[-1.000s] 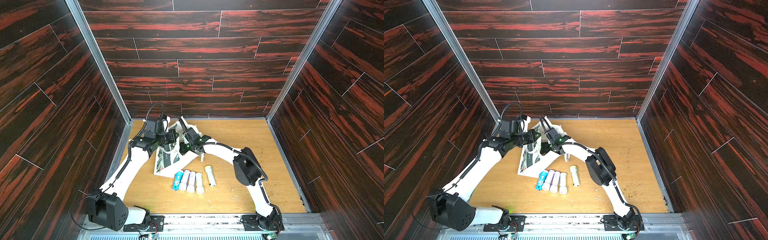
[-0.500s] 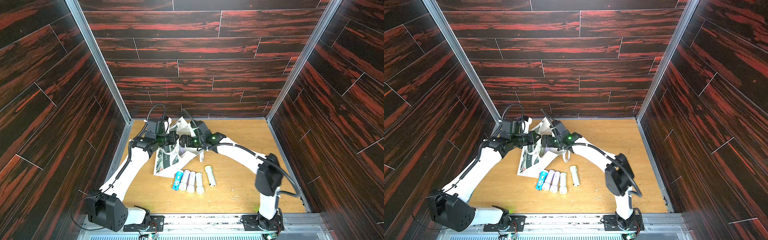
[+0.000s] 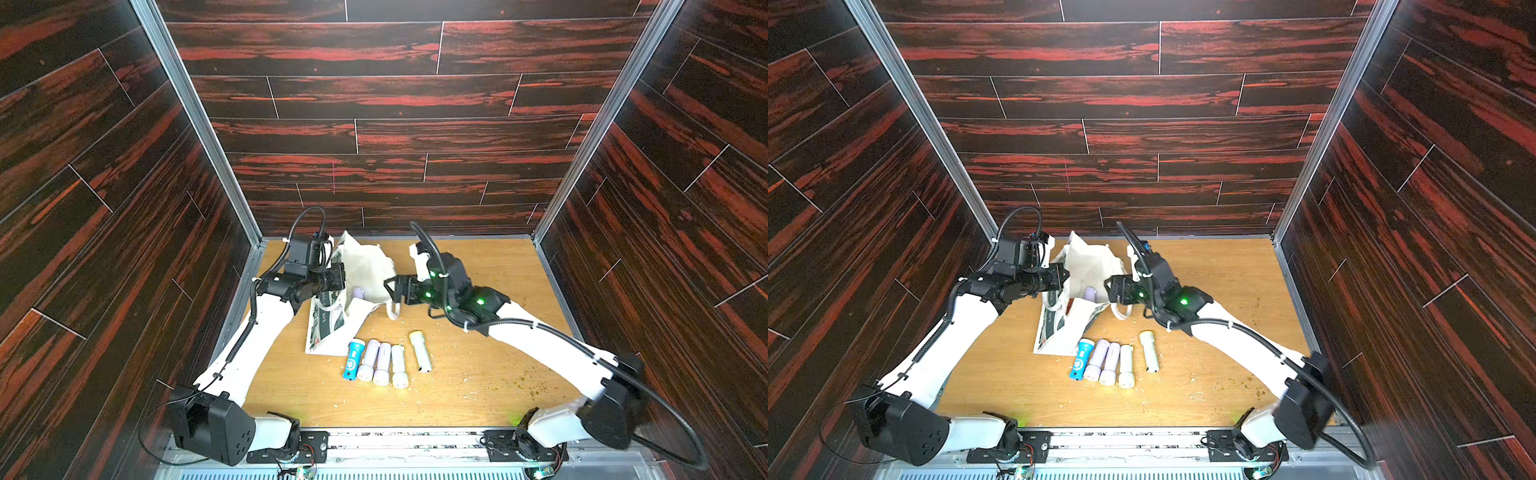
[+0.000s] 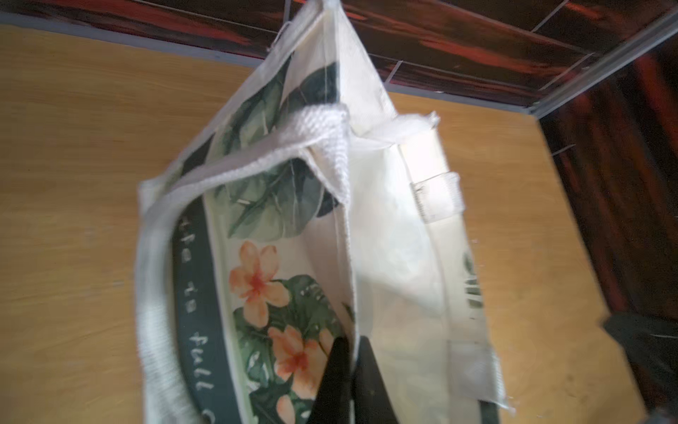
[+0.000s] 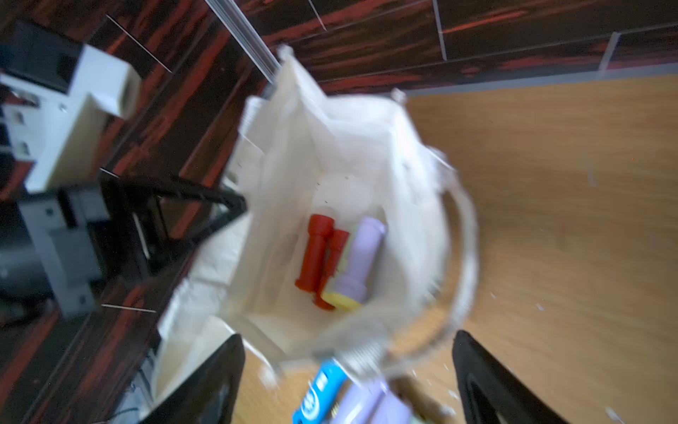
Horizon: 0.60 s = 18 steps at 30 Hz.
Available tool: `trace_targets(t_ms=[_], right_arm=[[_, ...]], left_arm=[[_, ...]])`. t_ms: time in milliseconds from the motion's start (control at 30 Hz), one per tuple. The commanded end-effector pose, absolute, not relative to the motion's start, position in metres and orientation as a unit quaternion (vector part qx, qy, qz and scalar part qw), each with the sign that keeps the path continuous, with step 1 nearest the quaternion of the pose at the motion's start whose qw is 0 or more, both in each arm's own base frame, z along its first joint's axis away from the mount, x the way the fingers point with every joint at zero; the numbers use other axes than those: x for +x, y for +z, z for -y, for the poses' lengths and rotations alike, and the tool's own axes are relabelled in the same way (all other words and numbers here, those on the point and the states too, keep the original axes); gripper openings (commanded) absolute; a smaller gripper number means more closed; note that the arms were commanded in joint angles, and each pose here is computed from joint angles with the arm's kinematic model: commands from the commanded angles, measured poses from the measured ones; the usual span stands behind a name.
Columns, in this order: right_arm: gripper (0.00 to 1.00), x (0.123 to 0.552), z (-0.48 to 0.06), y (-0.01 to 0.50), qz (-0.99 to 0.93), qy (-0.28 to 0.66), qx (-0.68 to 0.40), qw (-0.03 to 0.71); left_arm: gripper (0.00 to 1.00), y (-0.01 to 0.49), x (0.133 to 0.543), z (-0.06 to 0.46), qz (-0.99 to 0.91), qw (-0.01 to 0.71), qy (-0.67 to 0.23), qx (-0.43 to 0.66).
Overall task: Put the flashlights into the tote bags
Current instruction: Place the flashlight in the canvas bag.
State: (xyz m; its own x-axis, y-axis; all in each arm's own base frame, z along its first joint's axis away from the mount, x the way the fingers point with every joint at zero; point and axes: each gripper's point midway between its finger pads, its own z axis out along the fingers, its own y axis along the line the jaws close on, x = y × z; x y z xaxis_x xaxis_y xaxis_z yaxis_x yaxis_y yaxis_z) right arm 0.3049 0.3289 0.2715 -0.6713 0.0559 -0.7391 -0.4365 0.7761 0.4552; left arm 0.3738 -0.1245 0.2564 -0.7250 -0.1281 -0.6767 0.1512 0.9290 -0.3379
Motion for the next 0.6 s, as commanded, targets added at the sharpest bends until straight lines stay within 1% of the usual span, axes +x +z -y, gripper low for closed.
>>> trace_targets(t_ms=[0,167,400,500,567], right_arm=[[0.83,0.290,-0.302,0.238,-0.893,0.259,-0.102,0.353],[0.71,0.264,-0.276,0.181,-0.935,0.213,-0.074,0.274],[0.68,0.235,-0.256,0.130,-0.966,0.169,-0.040,0.190],[0.64,0.227,-0.256,0.113,-0.976,0.140,-0.040,0.164],[0.64,0.223,-0.261,0.105,-0.979,0.129,-0.048,0.153]], left_arm=[[0.00,0.252,0.366,0.098,-0.924,0.365,-0.116,-0.001],[0.00,0.245,0.366,0.080,-0.929,0.363,-0.066,-0.016],[0.00,0.234,0.364,0.071,-0.936,0.349,-0.045,-0.028],[0.00,0.234,0.365,0.070,-0.935,0.350,-0.047,-0.032],[0.00,0.234,0.364,0.070,-0.935,0.350,-0.049,-0.032]])
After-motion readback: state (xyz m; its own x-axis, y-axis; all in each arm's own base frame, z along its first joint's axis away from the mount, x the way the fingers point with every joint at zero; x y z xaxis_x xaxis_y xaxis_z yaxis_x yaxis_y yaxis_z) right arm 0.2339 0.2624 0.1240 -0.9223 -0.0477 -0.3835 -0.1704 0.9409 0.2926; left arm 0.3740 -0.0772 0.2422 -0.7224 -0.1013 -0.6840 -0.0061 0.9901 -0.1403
